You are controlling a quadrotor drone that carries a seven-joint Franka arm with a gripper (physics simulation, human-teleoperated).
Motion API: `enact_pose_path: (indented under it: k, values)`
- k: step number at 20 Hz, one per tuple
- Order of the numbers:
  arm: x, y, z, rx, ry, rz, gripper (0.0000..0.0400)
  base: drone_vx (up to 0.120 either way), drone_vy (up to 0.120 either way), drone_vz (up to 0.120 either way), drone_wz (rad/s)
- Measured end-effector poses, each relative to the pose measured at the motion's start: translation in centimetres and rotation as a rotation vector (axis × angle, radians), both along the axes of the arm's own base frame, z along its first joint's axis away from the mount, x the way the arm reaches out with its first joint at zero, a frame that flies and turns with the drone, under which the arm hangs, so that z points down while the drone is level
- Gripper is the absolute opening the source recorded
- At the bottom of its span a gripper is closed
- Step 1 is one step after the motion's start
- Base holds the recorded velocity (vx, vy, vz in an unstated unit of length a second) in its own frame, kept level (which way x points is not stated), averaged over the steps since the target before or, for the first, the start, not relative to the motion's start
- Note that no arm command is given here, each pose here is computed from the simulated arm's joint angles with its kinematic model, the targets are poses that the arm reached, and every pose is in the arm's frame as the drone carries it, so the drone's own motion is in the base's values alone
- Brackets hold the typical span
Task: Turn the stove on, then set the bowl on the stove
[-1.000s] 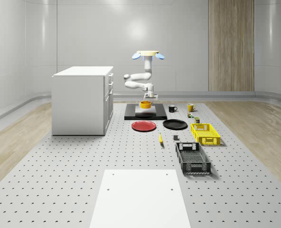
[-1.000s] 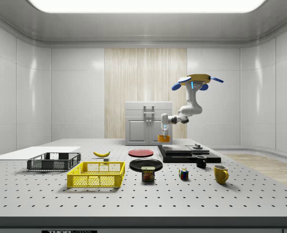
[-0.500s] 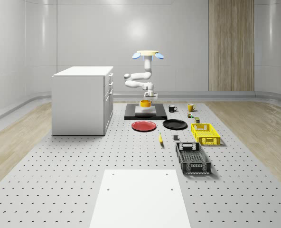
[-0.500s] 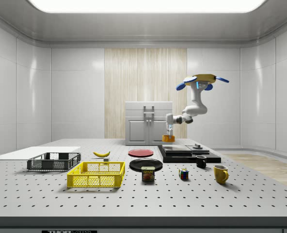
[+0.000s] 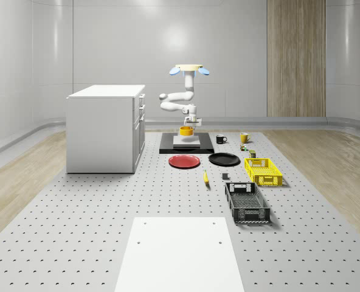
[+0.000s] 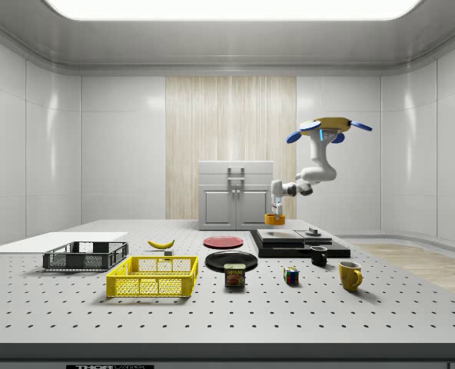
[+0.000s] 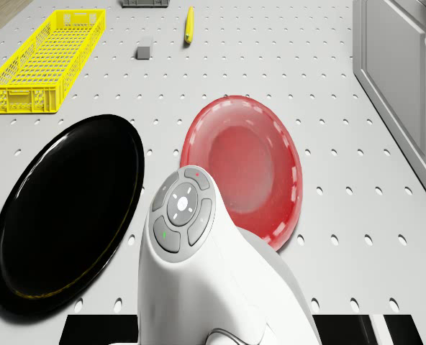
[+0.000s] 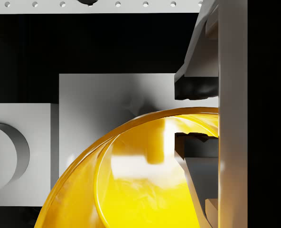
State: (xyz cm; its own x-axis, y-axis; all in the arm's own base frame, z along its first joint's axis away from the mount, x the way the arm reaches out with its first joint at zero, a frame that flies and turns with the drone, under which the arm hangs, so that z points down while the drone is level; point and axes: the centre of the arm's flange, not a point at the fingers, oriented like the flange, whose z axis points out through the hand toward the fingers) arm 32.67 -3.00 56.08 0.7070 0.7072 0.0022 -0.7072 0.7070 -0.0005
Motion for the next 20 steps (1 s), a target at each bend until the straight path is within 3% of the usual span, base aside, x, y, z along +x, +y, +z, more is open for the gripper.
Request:
enact_pose_path:
  k: [19, 20]
  values:
    - [0.00, 0.0, 5.5, 0.000, -0.0002, 0.000, 0.0100, -0.004, 0.000, 0.000, 0.000]
    - [0.00, 0.0, 5.8, 0.000, -0.0002, 0.000, 0.0166, 0.000, 0.000, 0.000, 0.000]
